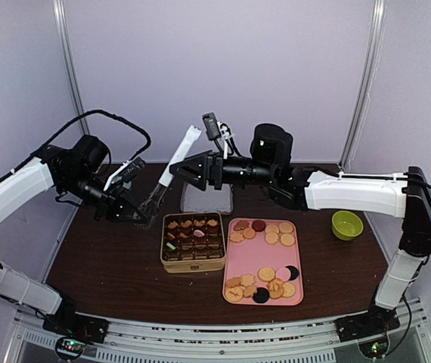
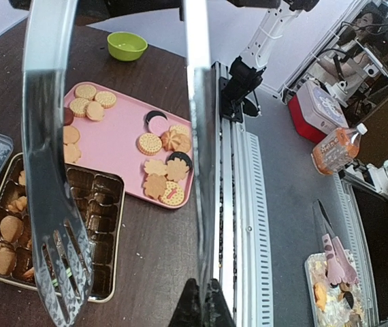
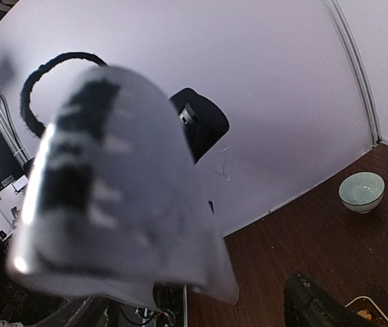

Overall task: Pack the cookies
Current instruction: Pass from the left arm to the right

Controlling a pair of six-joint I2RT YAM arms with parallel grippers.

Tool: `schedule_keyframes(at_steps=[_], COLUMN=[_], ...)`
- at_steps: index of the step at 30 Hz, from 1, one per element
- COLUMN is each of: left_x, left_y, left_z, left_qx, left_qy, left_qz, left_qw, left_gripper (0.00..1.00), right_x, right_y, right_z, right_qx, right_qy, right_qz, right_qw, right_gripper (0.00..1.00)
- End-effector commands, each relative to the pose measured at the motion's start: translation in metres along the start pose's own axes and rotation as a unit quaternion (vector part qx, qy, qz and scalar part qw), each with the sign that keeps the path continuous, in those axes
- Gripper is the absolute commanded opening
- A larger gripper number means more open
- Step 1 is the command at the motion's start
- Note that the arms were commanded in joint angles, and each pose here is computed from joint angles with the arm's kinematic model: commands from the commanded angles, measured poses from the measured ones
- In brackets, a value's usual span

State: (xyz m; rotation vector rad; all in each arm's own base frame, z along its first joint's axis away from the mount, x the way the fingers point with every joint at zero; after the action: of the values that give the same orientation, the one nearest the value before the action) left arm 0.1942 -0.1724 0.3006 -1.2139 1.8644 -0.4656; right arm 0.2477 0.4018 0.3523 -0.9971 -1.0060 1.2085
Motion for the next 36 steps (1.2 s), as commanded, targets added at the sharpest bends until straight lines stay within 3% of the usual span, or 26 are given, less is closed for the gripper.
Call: schedule_keyframes(at_steps=[1,15,20,28,36], left_x=[-0.006,-0.006,-0.006,-0.005,-0.005], left_y=[-0.006,-0.007,-0.003,-0.002,-0.002], left_z=[-0.007,-0.006,-0.006,-0.005,-0.005], left_qx=[0.038,0.044,0.042,0.037,0.039], left_qy=[-0.008,-0.008,-0.008,-0.009,-0.011], left_qz=[-0.010,-0.009,-0.003,0.001,0.005], left_qw=[0.999,0.999,0.999,0.999,0.999], left_gripper=[0.00,0.00,0.00,0.00,0.00], right_x=[0.003,0.019,0.012,0.015,0.016], right_y=[-0.012,-0.010,-0.020,-0.017,-0.015], right_z=[0.005,0.002,-0.003,-0.004,-0.002], right_qx=[0.016,0.060,0.065,0.055,0.045], right_qy=[-0.048,-0.108,-0.117,-0.117,-0.120], right_qz=[-0.035,-0.044,-0.055,-0.003,0.033], right_qw=[0.998,0.991,0.989,0.992,0.991], right_gripper=[0.79,0.62,0.65,0.61,0.49])
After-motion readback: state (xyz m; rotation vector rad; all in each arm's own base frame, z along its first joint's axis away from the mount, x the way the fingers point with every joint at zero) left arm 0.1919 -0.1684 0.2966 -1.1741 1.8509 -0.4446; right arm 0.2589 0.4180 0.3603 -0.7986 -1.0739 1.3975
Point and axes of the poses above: each gripper's point midway between its finger pads, its own x axis out along the fingers, its own z axis along the line the jaws close on, y = z × x, the point moved 8 cm from there along -x, back along the fingers, and after that the axes turned 13 degrees about -x, right-handed, at the moved point
